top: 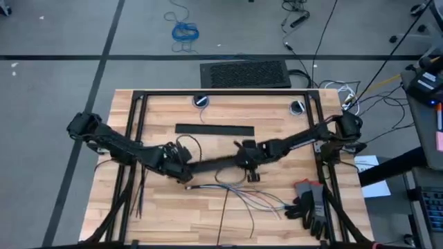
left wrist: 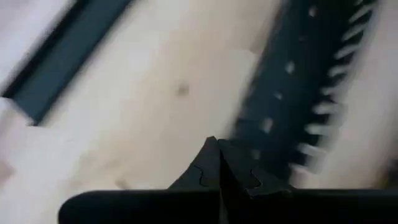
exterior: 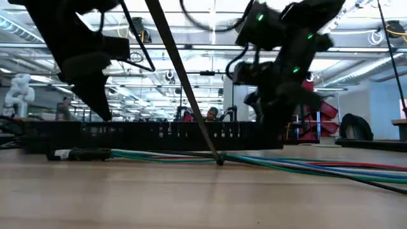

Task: Ziptie cables
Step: Adjust the cable duct, then put the cable wires into the cable duct

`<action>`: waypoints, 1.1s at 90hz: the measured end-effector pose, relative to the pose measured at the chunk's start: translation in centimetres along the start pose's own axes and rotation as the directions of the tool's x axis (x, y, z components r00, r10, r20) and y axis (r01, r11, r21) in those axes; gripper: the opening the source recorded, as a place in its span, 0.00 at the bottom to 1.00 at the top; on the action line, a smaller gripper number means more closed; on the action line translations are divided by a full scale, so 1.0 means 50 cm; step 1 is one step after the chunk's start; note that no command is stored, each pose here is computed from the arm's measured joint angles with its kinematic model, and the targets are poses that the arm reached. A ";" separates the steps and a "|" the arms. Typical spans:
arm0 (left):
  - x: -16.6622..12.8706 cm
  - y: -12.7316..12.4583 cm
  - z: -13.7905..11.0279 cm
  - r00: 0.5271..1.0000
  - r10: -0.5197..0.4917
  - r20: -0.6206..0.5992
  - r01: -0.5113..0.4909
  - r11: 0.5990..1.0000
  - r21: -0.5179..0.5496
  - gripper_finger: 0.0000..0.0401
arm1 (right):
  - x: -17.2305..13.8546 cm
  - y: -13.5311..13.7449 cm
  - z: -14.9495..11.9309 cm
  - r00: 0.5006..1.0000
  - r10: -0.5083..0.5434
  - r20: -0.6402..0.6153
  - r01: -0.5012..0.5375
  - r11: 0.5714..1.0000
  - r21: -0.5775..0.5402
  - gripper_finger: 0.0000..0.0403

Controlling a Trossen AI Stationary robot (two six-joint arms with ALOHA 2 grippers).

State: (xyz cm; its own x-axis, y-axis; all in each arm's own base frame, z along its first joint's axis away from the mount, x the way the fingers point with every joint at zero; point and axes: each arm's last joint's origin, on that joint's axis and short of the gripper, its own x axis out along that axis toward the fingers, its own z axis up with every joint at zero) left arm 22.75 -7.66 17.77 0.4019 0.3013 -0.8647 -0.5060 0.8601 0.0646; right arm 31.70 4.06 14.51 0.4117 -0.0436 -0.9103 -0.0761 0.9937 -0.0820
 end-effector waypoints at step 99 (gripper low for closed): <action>0.059 -0.167 -0.070 0.951 -0.280 0.130 0.218 0.907 0.359 0.20 | -0.149 0.150 -0.002 0.943 -0.174 0.283 0.135 0.979 0.153 0.43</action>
State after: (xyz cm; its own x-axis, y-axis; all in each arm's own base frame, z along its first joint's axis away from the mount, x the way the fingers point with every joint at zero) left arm 25.51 -15.36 12.93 0.6233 0.0996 -0.7756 -0.0975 0.9940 0.0494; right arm 27.98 11.85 20.63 0.6582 -0.1851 -0.7298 0.1201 0.9827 -0.1409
